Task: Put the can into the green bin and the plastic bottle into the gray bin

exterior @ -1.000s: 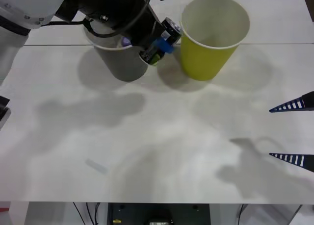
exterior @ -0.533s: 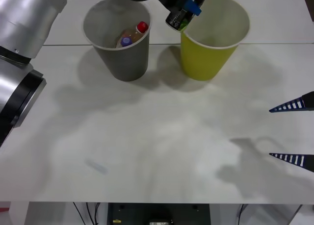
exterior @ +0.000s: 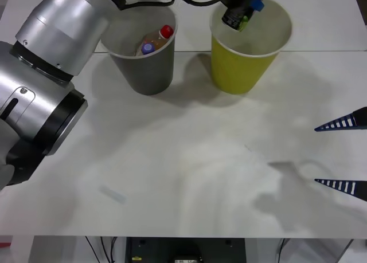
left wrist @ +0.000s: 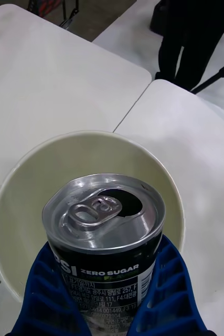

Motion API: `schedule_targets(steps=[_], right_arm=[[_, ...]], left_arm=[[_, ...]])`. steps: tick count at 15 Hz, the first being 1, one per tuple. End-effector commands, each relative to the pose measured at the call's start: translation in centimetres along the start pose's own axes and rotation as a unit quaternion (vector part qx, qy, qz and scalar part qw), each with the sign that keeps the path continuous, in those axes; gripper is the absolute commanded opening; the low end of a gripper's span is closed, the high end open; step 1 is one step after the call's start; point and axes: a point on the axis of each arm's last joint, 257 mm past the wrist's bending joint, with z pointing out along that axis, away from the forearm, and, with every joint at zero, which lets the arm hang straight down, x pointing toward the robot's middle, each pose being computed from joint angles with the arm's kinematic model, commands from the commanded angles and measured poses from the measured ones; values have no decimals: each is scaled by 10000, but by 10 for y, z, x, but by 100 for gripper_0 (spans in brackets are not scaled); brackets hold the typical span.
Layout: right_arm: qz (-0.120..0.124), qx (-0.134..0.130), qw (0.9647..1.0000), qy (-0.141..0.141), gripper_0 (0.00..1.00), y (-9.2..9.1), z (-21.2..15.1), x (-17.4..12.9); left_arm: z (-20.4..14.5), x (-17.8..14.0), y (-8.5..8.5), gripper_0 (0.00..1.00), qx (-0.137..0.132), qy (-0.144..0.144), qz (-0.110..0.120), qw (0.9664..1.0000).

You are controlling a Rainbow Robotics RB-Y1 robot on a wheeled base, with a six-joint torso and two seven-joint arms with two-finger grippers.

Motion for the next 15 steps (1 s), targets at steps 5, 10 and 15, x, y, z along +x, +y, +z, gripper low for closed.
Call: schedule_targets(steps=[5,10,15], right_arm=[[0,0,10000,0,100,0,0,0],[0,0,10000,0,100,0,0,0],[0,0,10000,0,100,0,0,0]], left_arm=[[27,-16,-2,17,-111,-100,-111,9998],[28,-14,-2,100,-119,-76,11,9999],[19,5,11,100,-72,168,343,9992]])
